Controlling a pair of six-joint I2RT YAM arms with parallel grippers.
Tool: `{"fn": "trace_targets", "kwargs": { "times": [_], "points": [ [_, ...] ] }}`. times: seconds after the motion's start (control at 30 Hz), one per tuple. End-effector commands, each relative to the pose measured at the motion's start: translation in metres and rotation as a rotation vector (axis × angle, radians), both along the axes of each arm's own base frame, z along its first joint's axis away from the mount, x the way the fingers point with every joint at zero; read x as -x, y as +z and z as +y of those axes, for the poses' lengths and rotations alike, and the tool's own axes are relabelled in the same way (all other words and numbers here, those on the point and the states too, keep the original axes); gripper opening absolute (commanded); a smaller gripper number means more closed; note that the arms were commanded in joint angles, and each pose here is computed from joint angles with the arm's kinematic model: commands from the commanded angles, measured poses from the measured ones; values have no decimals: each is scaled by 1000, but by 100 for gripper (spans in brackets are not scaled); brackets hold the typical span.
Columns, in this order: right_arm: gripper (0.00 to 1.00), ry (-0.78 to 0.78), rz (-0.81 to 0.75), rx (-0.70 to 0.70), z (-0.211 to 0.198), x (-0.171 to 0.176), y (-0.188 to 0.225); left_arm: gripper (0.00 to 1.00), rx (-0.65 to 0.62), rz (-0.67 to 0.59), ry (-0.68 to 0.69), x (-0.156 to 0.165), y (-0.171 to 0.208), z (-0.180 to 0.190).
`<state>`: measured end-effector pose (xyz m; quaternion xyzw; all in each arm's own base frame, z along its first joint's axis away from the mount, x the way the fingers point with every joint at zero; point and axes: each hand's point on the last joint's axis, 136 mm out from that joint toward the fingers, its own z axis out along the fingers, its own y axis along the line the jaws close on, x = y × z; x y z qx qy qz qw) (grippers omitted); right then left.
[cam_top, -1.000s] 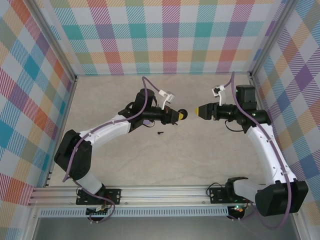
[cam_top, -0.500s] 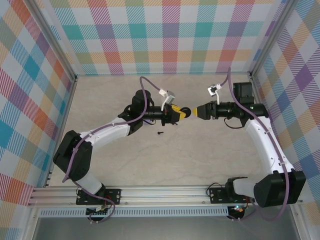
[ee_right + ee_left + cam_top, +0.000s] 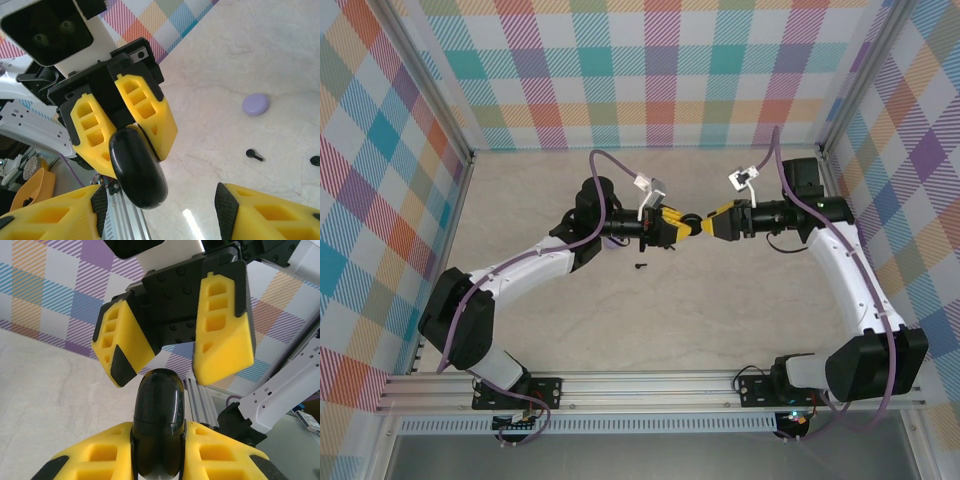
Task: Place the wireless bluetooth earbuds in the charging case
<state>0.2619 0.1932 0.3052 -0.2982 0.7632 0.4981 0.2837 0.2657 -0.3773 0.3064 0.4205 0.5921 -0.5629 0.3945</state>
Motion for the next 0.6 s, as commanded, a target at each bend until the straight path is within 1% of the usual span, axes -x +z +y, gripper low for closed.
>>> {"fn": "trace_targets", "kwargs": {
  "times": [0.0,0.1,0.23,0.57],
  "points": [
    [61,63,-48,-31,7,8,13,1,43,-35,-26,4,27,0],
    [61,74,-44,-26,10,9,11,1,46,-16,-20,2,28,-2],
    [61,50,-35,6,10,3,4,1,45,-2,-38,4,29,-5],
    [61,-47,-44,71,4,-14,-3,0,17,-34,-74,16,26,-6]
  ]
}}
